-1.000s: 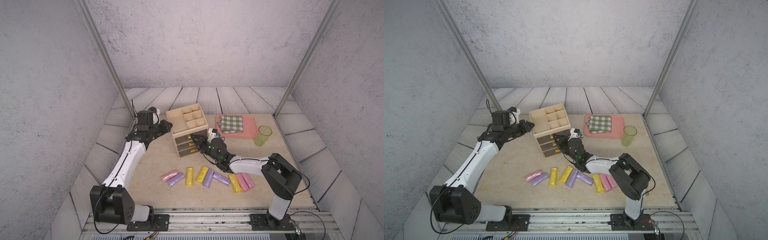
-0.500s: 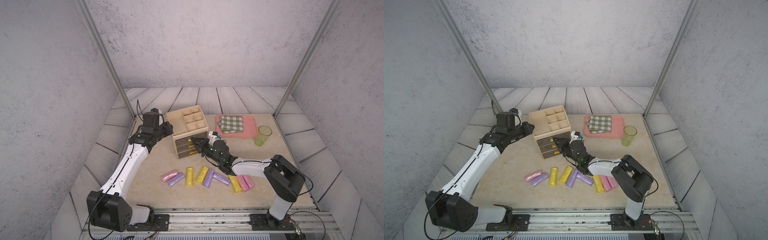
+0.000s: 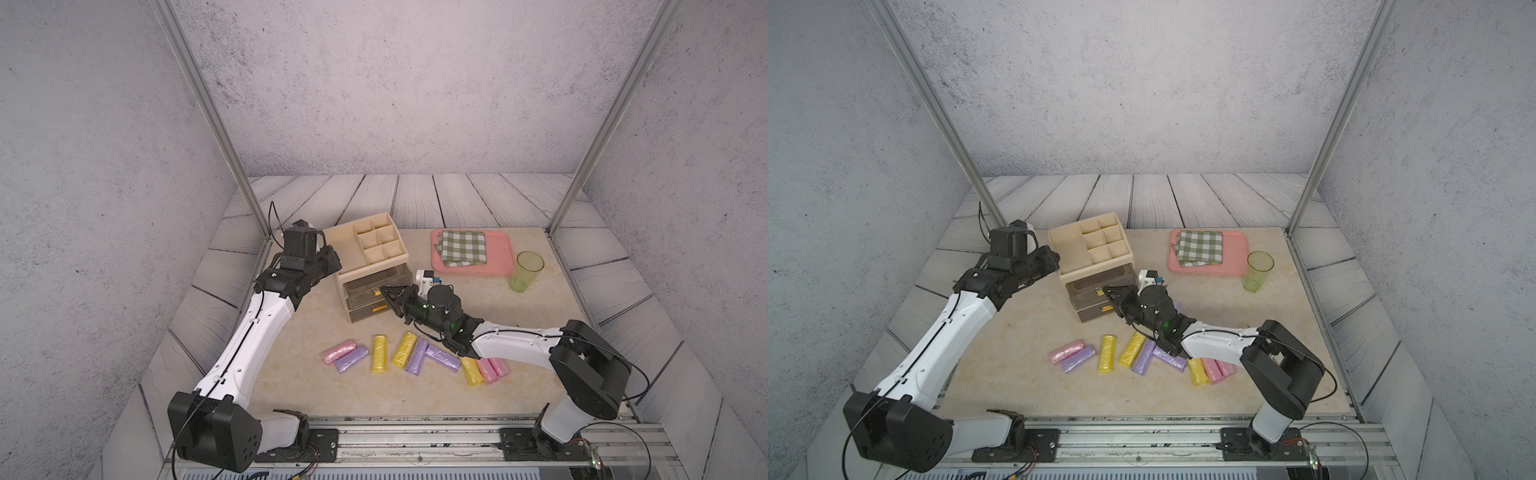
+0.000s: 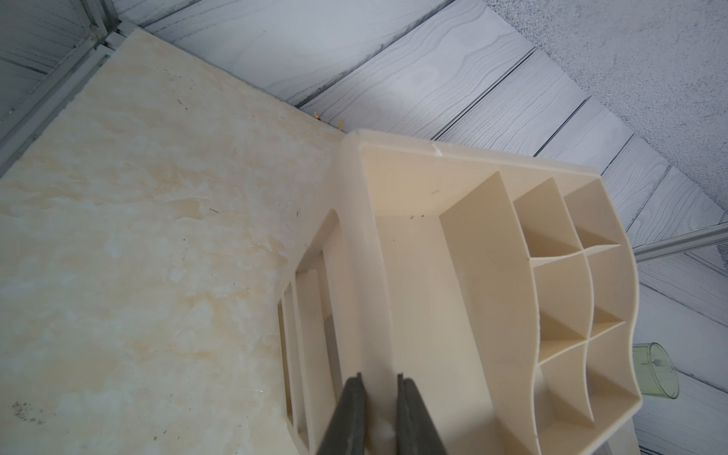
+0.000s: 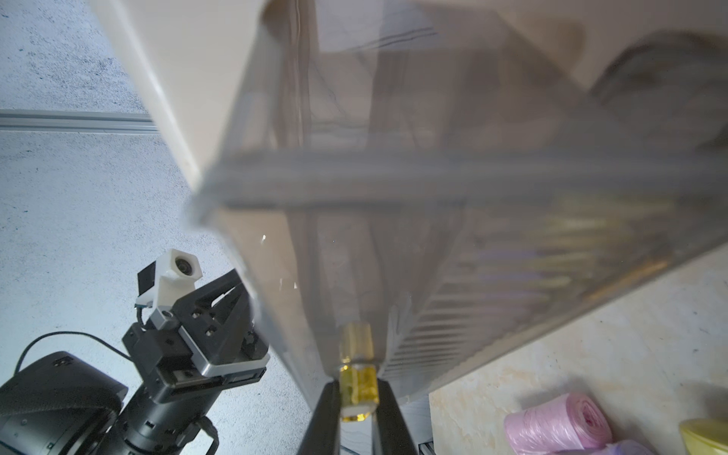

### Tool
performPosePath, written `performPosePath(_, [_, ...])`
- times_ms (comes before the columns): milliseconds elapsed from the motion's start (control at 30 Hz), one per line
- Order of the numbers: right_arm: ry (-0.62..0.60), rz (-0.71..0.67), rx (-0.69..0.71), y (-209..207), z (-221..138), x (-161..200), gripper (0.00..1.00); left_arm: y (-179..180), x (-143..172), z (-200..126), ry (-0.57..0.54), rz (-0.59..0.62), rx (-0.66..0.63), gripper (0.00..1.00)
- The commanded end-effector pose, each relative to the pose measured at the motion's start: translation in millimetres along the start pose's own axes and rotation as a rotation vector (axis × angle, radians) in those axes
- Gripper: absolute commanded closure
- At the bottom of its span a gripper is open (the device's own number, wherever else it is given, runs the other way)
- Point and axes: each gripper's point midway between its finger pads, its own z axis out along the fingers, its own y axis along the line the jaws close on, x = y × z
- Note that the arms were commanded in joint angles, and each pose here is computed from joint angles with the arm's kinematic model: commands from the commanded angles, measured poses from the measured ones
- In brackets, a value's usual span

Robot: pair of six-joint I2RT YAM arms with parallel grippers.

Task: Sort the rolls of trash bags by color and place them into the drawer
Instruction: Open the drawer in the storage box.

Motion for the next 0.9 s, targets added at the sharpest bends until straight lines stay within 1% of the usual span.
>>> performPosePath(0, [0.06, -0.038, 0.037, -4.8, -10.1, 16.8, 1.0, -1.8, -20.7, -9.0, -0.08, -0.001, -0.014, 1.0])
performPosePath(400, [0.105, 0.037, 0.02, -21.0, -28.8, 41.9, 1.0, 1.4, -24.1, -12.0, -0.109, -0.008, -0.029, 1.0])
performPosePath(867, [0.097, -0.009, 0.019, -6.9, -56.6, 57.7, 1.0, 1.7, -20.4, -10.4, -0.112, -0.018, -0.017, 1.0])
